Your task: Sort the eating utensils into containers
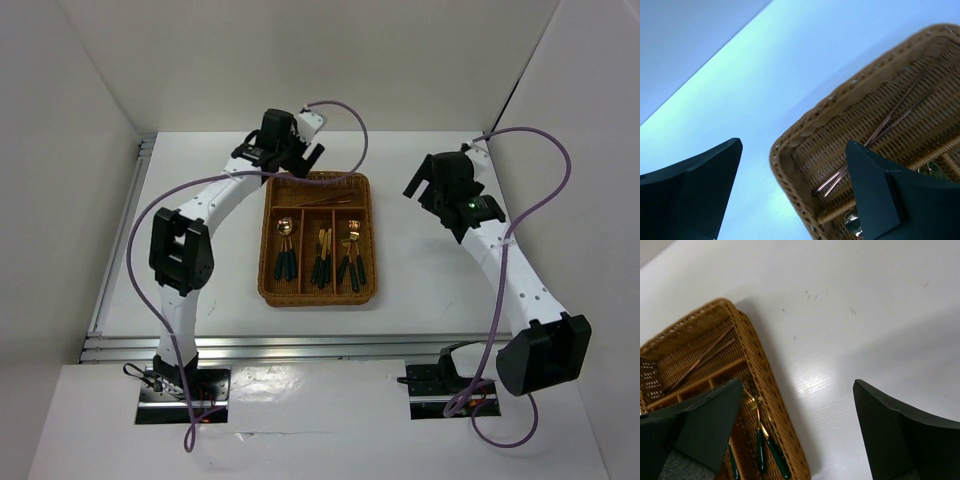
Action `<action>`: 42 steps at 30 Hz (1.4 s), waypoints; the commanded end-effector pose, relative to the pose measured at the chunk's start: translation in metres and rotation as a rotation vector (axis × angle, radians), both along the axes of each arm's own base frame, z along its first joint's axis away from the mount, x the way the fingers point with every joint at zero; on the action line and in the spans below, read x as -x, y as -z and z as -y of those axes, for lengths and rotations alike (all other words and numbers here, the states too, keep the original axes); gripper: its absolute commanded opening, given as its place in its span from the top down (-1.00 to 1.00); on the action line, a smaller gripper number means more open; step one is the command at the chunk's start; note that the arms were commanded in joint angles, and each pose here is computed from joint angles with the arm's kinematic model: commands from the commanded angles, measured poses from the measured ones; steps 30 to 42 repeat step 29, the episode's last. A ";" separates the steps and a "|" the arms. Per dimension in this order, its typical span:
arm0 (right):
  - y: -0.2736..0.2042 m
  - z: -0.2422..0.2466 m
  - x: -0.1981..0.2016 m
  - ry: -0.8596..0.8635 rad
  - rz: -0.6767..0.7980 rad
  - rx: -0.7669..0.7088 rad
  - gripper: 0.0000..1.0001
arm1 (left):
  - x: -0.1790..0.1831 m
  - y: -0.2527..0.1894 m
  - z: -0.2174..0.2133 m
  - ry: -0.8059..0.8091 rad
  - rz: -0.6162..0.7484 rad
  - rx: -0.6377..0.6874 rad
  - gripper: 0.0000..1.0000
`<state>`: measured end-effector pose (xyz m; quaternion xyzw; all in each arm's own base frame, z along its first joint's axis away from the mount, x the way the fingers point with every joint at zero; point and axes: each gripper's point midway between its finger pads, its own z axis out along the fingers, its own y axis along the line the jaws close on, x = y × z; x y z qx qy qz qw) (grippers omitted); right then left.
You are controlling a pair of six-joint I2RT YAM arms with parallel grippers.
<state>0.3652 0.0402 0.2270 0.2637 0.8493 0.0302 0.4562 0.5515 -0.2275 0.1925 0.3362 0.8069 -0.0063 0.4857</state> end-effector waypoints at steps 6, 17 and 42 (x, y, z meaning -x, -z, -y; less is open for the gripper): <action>-0.093 0.008 -0.003 -0.040 0.389 0.046 -0.98 | 0.011 -0.075 -0.072 -0.331 -0.036 0.336 -1.00; -0.071 0.002 -0.032 -0.120 0.344 0.128 -0.98 | 0.093 -0.130 -0.140 -0.504 0.072 0.546 -1.00; -0.051 -0.012 -0.049 -0.175 0.304 0.108 -0.98 | 0.128 -0.075 -0.173 -0.593 -0.062 0.549 -1.00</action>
